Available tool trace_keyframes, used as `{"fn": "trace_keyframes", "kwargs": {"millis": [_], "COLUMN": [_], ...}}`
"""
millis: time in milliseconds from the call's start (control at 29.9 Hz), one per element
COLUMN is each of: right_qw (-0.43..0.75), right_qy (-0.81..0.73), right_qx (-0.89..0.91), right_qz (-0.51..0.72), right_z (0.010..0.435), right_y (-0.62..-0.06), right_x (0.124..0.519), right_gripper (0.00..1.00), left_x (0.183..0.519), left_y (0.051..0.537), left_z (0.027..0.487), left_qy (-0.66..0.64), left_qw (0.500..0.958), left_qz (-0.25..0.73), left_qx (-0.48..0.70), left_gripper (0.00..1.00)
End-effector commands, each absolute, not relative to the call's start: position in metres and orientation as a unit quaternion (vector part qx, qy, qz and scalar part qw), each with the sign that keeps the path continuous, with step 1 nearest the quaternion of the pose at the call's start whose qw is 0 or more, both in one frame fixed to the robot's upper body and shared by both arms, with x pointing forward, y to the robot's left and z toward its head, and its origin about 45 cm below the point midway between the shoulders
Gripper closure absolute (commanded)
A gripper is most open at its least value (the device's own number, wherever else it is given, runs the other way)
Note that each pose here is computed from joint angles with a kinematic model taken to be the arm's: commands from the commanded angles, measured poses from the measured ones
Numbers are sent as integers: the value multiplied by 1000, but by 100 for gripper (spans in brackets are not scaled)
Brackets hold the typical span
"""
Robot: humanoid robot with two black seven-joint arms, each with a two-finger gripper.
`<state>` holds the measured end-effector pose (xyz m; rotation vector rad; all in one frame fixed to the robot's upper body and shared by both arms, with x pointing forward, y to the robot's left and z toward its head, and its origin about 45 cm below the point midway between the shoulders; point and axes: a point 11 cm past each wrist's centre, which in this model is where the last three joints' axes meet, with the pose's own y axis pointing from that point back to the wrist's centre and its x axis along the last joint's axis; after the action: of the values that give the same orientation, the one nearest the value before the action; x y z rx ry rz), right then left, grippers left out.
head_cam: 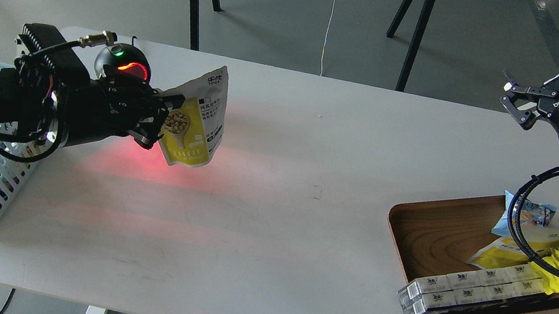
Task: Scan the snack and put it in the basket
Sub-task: 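Hold the yellow packet with the left gripper in front of the scanner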
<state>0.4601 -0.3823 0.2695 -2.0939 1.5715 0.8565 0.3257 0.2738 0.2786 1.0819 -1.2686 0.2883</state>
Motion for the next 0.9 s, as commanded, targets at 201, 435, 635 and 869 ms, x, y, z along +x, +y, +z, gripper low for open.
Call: {"fn": "trace_keyframes", "kwargs": {"millis": [201,435,635,869], "right_qw": [193,193,192,192], "right_qy": [561,561,561,561], "right_qx": [-745,-745,-746,-746], "right_qz": [305,305,305,305], "right_z": [270,270,269,269], "right_y": [-383,-383,-383,-383], "right_x": [460,460,460,460], "right_gripper": [2,2,2,2], "left_x": [331,336,338,335], "left_y": [271,258,245,251], "left_z": [285,293,291,287], "left_qy": [-565,-578,-582,-588], "left_qw": [655,653,658,647], "left_qz": [119,124,131,118], "left_qx": [488,473,460,471], "left_gripper": [98,98,98,98]}}
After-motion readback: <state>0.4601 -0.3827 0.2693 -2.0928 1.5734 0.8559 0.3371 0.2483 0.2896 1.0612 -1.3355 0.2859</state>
